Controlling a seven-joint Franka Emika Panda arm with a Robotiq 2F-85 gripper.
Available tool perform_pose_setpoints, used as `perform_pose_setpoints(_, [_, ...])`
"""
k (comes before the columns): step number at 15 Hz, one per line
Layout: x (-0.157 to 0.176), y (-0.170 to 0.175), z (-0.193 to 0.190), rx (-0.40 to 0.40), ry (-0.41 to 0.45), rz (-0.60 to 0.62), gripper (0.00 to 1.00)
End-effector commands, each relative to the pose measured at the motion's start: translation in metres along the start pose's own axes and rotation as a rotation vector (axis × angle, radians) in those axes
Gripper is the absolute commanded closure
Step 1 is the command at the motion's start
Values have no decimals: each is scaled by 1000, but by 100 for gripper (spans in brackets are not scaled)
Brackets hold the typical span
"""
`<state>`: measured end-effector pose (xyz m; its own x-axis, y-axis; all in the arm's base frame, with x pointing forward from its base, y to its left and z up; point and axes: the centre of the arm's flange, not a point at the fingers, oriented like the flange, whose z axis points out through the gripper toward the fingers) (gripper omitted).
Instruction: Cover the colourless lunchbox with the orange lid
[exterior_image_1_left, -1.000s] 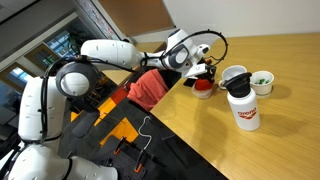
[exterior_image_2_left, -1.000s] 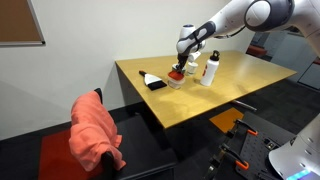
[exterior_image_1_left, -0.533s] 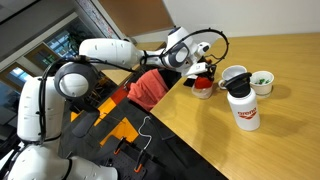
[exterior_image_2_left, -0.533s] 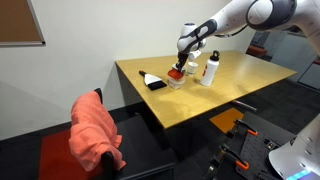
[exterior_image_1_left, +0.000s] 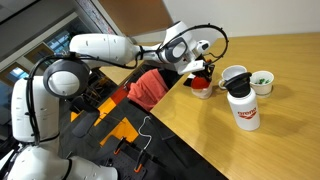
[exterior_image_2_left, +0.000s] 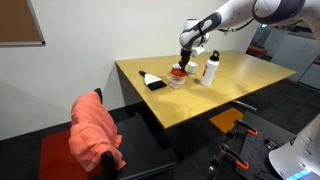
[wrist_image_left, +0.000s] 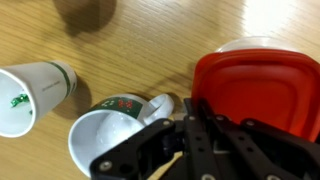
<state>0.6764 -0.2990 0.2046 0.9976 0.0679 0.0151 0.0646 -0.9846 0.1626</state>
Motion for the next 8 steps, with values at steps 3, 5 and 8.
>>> perform_pose_setpoints(3, [-21,-11,-12,50,-41,10,98])
perform_pose_setpoints(5, [-22,-13,-9,61,-32,23,98])
perform_pose_setpoints(8, [-22,-19,-4,74,-16,46,98])
